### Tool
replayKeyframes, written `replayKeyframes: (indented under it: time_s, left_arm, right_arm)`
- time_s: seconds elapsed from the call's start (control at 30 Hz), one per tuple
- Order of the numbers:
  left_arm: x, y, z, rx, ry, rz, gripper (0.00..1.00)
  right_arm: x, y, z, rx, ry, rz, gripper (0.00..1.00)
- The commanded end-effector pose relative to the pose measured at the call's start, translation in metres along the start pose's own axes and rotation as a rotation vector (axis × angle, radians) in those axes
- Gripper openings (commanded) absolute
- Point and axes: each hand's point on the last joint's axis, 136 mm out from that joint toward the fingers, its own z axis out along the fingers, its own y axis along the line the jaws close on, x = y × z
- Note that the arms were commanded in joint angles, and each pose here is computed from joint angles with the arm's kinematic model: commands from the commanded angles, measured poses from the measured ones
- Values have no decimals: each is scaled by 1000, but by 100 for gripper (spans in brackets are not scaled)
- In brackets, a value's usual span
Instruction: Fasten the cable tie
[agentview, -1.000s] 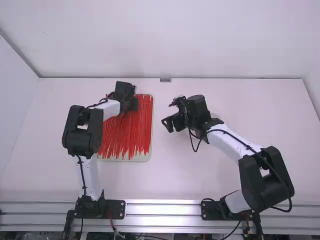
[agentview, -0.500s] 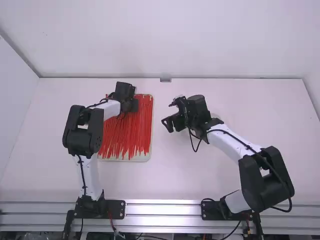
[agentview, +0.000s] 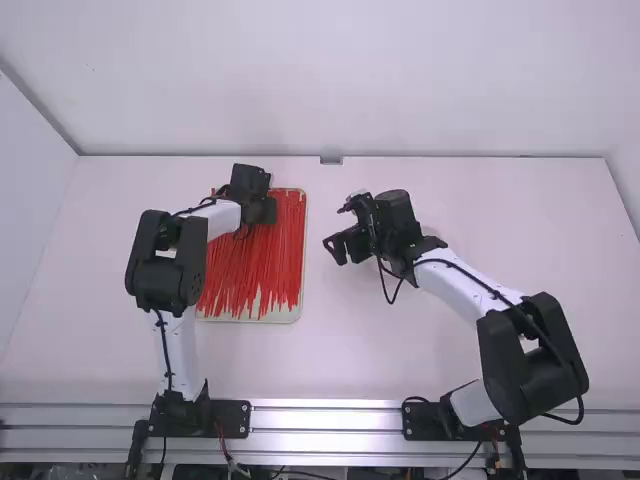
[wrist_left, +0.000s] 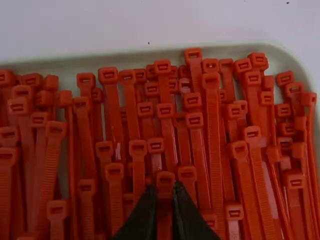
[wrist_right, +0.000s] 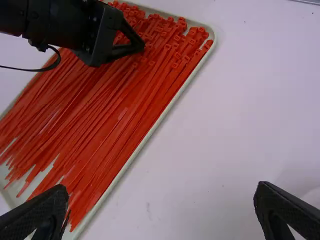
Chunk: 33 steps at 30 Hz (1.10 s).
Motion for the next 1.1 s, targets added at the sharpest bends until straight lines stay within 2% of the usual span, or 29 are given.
replayKeyframes:
  time_s: [0.0, 0.13, 0.4, 0.73, 0.93, 1.07]
  left_arm:
    - [1, 1, 3, -6, 4, -1, 5]
    - [-2, 0, 2, -2, -8, -4, 4]
    - [-26, -1, -33, -3, -41, -30, 2]
    - [-69, -17, -121, 20, -164, -31, 2]
    - [-70, -25, -157, 23, -200, -20, 2]
    - [-64, -28, -179, 6, -272, -7, 2]
  right_arm:
    - [-12, 3, 0, -7, -20, -13, 99]
    - [-12, 3, 0, -7, -20, -13, 99]
    - [-12, 3, 0, -7, -19, -12, 99]
    - [-15, 3, 0, -7, -31, -17, 99]
    - [-19, 12, -1, -55, -41, -23, 99]
    - [-24, 21, -2, -105, -61, -34, 99]
